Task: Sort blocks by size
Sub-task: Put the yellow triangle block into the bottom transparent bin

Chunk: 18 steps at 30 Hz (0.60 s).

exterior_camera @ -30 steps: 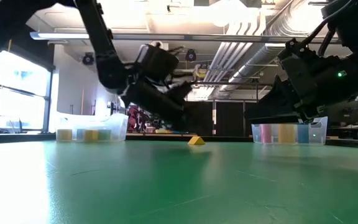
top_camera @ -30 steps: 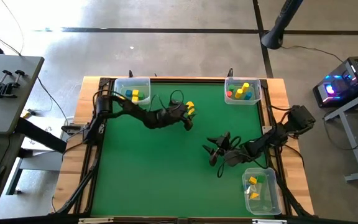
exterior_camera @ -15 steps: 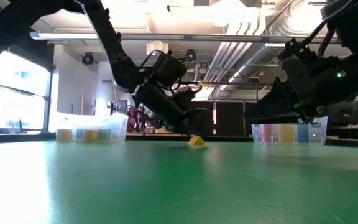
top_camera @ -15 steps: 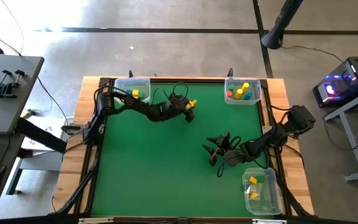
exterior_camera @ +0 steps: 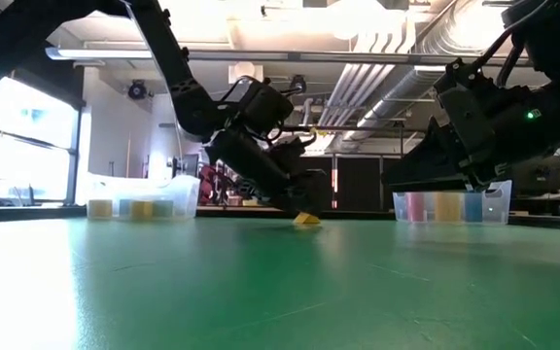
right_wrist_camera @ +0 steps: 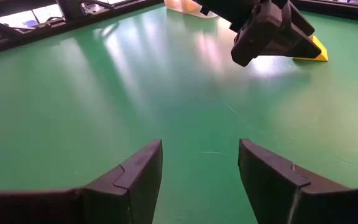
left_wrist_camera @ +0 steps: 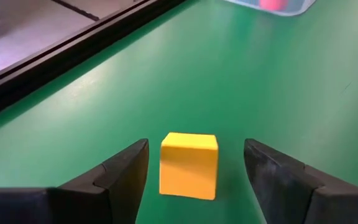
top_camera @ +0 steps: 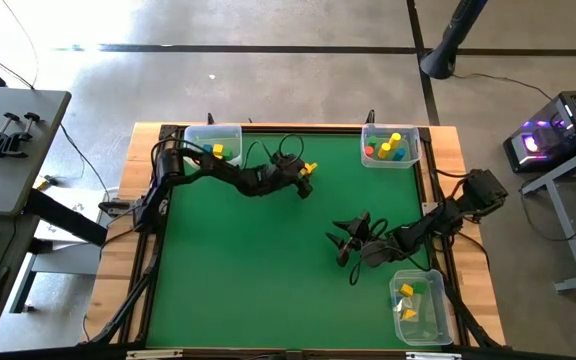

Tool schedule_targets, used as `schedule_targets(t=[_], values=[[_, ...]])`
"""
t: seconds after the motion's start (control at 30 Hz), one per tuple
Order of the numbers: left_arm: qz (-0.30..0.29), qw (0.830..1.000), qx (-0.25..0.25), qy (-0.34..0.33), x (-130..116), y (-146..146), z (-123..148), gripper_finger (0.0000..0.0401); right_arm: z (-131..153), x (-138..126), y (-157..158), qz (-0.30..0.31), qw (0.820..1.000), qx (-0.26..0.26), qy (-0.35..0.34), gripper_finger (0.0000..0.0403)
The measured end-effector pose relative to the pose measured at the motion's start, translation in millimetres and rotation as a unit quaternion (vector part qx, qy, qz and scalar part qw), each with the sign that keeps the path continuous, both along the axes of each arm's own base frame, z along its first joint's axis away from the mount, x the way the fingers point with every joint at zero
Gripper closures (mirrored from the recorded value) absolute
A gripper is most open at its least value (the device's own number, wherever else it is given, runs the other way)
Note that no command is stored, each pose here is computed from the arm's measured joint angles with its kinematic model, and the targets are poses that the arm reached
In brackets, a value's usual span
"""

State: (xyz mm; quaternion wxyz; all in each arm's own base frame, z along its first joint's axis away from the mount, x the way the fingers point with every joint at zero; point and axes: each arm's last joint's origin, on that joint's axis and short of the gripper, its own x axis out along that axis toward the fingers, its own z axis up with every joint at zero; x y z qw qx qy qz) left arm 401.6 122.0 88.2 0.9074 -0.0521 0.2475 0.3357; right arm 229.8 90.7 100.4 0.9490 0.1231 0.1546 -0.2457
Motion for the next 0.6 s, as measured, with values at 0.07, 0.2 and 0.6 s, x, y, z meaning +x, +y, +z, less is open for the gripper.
schedule_targets(t=[0.07, 0.2, 0.6], values=[[0.004, 1.0, -0.004, -0.007, 0, 0, 0, 0.0155, 0, 0, 0, 0.0, 1.0, 0.0, 0.0, 0.0201], [0.006, 1.0, -0.005, -0.008, 0, 0, -1, 0.0156, 0, 0, 0, 0.0, 1.0, 0.0, 0.0, 0.0201], [0.027, 0.999, 0.022, 0.022, 22, -11, -22, 0.0156, 0, 0, 0, 0.0, 1.0, 0.001, -0.001, 0.0201]])
